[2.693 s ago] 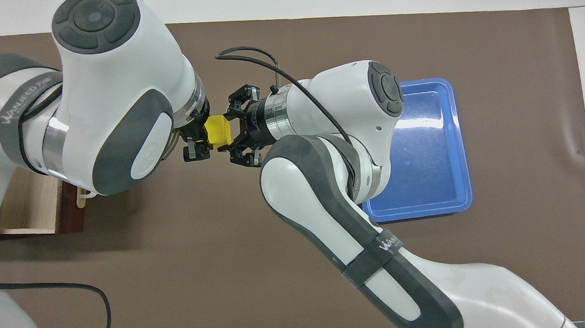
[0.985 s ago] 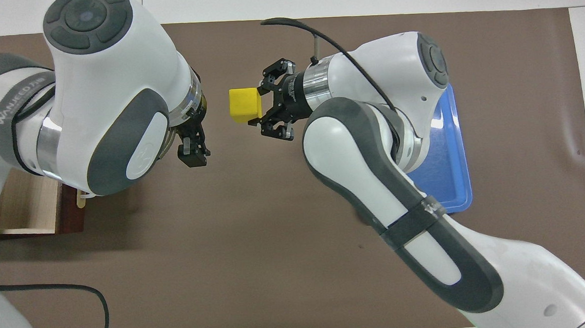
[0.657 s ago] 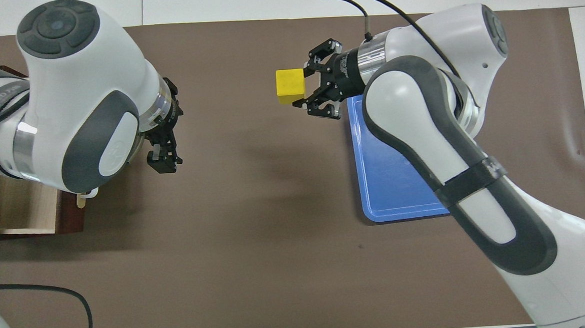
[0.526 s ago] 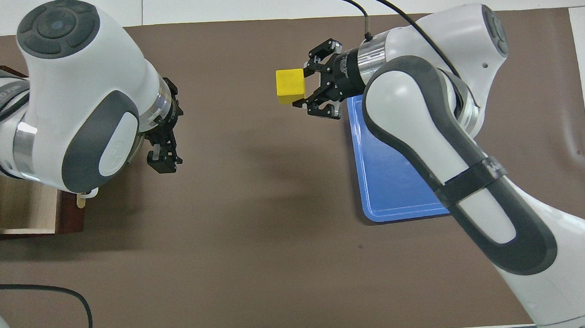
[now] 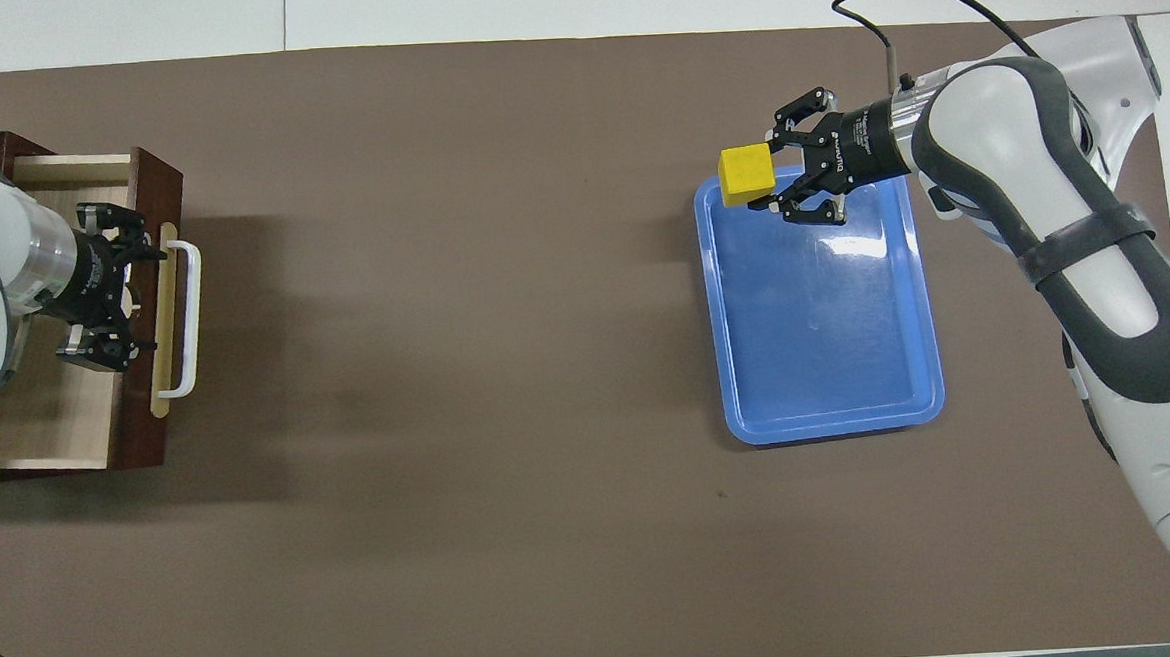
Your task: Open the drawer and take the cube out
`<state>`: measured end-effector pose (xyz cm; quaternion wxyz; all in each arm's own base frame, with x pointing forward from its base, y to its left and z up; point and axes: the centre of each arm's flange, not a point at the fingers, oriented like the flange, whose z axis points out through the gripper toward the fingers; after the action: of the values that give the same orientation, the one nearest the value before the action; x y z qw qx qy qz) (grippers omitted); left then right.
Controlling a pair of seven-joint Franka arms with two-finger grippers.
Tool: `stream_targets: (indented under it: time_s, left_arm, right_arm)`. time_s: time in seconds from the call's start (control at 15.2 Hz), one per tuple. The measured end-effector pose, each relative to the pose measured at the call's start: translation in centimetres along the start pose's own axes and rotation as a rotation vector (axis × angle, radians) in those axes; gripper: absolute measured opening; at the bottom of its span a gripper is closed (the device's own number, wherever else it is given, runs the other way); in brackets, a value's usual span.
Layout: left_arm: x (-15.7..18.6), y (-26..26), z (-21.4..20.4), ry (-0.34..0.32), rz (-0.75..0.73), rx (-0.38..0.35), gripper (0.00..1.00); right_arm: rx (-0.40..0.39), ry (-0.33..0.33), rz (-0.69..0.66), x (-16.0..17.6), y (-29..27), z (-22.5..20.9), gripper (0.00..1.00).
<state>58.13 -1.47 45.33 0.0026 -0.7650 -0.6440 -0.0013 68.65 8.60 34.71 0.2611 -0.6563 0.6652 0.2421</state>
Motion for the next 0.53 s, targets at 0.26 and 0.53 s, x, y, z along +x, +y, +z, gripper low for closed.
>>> stream_targets:
  time_s: [0.26, 0.53]
  left_arm:
    - [3.2, -1.0, -0.1, 0.013, 0.048, -0.017, 1.0]
    - [5.2, -1.4, -0.1, 0.064, 0.069, -0.009, 1.0]
  right_arm:
    - [-0.026, 0.019, -0.017, 3.3, 1.4, 2.3, 0.57]
    - [-0.03, 0.04, -0.029, 5.4, 2.5, 3.6, 0.57]
